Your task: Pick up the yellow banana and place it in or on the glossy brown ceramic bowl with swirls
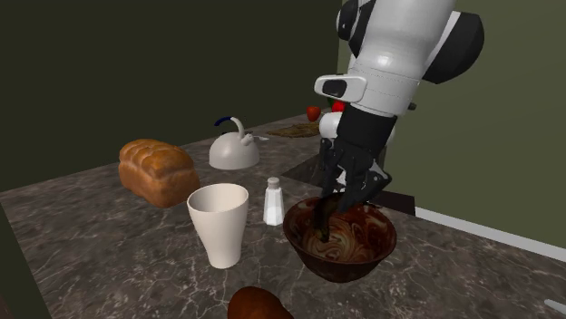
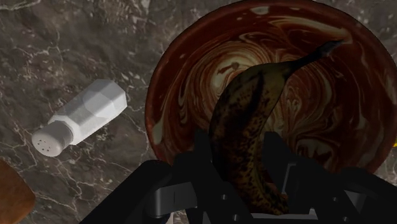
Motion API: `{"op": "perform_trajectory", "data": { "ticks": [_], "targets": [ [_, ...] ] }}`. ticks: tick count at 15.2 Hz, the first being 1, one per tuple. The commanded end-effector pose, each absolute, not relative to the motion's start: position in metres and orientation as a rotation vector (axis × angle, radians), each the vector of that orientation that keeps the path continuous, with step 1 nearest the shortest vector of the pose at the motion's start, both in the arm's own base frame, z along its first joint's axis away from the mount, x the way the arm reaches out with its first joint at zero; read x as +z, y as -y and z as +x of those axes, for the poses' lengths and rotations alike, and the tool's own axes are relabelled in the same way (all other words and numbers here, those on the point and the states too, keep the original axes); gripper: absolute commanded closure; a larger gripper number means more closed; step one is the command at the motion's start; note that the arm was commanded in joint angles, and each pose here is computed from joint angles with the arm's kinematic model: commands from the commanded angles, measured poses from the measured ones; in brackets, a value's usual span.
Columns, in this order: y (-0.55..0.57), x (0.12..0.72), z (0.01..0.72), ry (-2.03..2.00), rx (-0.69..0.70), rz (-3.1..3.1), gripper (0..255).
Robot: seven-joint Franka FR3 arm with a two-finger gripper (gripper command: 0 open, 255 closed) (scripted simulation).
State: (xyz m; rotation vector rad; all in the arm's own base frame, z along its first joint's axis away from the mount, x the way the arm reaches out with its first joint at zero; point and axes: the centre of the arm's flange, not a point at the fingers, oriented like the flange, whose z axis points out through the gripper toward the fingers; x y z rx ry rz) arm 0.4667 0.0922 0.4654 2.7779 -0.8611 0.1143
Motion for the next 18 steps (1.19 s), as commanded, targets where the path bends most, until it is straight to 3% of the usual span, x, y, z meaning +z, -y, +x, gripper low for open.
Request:
{"op": "perform_trajectory", "data": {
  "ticks": [1, 9, 10, 15, 18],
  "targets": [
    [-0.092, 0.453, 0.466, 0.861, 0.115, 2.778, 255],
    [-0.092, 0.453, 0.466, 0.861, 0.115, 2.778, 255],
    [-0.092, 0.453, 0.466, 0.861, 0.115, 2.778, 0],
    [-0.092, 0.453, 0.466, 0.861, 0.115, 2.778, 0],
    [-0.102, 0.492, 0.466, 0.861, 0.115, 2.778, 0]
  ]
}}
